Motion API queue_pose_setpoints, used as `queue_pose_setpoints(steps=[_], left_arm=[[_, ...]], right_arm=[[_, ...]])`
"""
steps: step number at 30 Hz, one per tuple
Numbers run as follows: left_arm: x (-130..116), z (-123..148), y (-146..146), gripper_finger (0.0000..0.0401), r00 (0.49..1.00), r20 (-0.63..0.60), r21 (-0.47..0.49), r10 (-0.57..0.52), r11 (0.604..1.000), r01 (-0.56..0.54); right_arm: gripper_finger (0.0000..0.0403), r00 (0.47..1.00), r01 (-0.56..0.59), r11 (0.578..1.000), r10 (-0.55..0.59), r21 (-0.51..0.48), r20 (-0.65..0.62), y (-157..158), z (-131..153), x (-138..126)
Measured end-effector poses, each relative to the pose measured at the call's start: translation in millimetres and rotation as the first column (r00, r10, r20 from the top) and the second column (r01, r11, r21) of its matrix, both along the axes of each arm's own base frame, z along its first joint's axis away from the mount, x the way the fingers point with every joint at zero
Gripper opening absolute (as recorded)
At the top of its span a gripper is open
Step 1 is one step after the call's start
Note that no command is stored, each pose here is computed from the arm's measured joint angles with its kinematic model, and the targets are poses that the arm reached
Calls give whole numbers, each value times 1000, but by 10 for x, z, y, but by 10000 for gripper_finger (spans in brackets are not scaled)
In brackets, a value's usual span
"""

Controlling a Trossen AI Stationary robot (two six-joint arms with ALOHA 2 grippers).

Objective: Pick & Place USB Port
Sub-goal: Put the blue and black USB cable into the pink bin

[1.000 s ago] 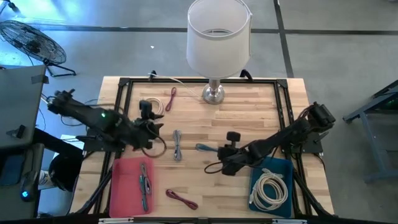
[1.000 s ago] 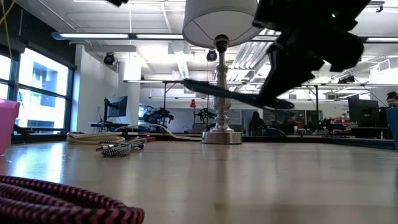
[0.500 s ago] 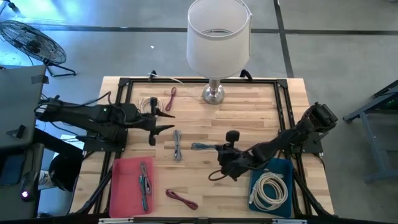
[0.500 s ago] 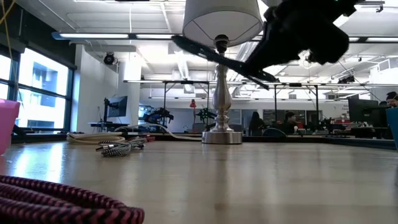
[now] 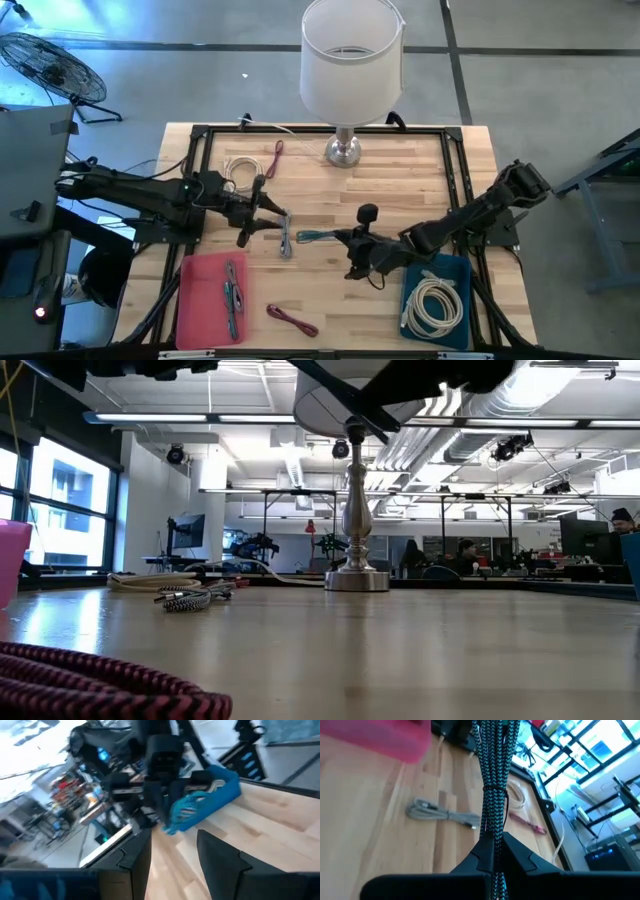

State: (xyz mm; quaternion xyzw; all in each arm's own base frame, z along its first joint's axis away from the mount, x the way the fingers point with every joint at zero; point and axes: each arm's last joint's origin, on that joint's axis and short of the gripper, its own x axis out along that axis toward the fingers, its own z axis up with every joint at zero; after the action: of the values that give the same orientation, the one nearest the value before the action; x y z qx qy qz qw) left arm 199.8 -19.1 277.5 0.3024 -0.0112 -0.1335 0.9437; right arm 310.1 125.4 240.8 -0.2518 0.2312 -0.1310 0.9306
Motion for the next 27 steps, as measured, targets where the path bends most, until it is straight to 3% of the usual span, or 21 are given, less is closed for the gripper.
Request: queue_pose_setpoints(steps=[4,12,21,27], left_arm=[[52,-44,-8,154,1000,-15,-1,-26,1000,26],[104,-108,9,154,997,-57,-7,47,999,-47],[202,-90,-42,154,994,10,-65,-106,992,107],[409,-286,-56,154,993,-36,-64,-112,992,110]], right_arm=[[7,999,-25,1000,25,-4,28,-72,44,63],[7,990,-121,992,123,-44,71,-86,123,122],[7,979,-180,981,186,-67,89,-109,161,156],[7,981,-171,983,176,-67,83,-145,145,175]])
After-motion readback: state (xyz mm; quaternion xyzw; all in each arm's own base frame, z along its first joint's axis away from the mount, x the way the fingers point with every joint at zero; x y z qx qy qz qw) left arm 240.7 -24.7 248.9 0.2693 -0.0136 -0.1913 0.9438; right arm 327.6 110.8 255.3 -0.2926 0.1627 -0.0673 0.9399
